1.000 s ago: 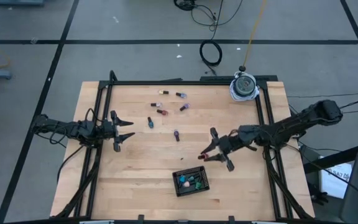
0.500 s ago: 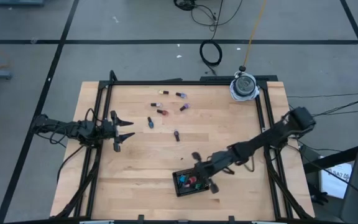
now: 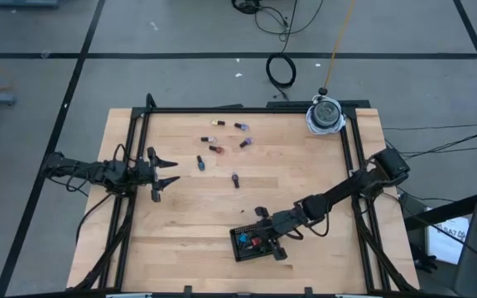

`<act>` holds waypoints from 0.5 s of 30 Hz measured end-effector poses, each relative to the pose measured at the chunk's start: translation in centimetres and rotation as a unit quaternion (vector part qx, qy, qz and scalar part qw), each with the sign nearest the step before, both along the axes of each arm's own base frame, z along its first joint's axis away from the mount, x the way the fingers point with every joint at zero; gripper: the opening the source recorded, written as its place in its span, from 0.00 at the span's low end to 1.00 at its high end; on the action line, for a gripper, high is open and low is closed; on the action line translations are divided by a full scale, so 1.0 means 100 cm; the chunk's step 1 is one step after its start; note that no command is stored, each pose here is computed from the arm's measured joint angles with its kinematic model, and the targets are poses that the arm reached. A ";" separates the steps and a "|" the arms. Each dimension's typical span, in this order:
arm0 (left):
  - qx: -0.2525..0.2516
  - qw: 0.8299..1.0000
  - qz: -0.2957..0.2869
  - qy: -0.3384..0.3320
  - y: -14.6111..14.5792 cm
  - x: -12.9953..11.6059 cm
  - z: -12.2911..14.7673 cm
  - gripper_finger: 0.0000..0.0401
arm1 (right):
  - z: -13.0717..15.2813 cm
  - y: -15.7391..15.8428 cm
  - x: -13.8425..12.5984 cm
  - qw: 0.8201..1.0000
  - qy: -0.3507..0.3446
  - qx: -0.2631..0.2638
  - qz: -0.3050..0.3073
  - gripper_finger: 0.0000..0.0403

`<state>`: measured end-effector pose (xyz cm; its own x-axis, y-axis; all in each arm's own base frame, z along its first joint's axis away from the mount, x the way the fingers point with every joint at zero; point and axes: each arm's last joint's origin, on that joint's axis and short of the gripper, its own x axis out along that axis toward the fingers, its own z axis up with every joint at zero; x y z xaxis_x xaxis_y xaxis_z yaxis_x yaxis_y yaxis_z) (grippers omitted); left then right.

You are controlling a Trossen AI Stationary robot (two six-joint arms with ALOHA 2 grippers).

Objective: Pick & Place Nail Polish
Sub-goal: Put the pink nail polish bottle into the black bin

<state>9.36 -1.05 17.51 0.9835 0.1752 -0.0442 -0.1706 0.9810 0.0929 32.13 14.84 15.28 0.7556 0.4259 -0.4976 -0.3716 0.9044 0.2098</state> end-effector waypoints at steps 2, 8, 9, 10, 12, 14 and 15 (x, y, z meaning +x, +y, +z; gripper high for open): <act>0.000 1.000 0.000 -0.001 0.000 0.000 0.000 0.53 | -0.001 0.001 -0.002 1.000 0.010 -0.003 0.002 0.27; 0.000 1.000 0.000 0.000 0.000 0.000 0.000 0.53 | -0.007 0.001 -0.005 0.999 0.046 -0.009 -0.003 0.27; 0.000 1.000 0.000 0.000 0.000 0.000 0.000 0.53 | -0.008 0.000 -0.006 0.999 0.053 -0.010 -0.005 0.27; 0.000 1.000 0.000 0.000 0.000 0.000 0.000 0.53 | -0.009 0.000 -0.006 0.998 0.055 -0.009 -0.006 0.27; 0.000 1.000 0.000 0.000 0.000 0.000 0.000 0.53 | -0.008 0.000 -0.006 0.998 0.055 -0.004 -0.009 0.27; 0.000 1.000 0.000 0.000 0.000 0.000 0.000 0.53 | -0.008 0.000 -0.006 0.998 0.056 -0.003 -0.010 0.27; 0.000 1.000 0.000 0.000 0.000 0.000 0.000 0.53 | -0.008 0.000 -0.006 0.998 0.057 -0.004 -0.010 0.27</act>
<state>9.36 -1.06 17.52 0.9836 0.1749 -0.0437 -0.1703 0.9810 0.0927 31.55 14.83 14.43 0.7022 0.4073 -0.5840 -0.3276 0.9131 0.2428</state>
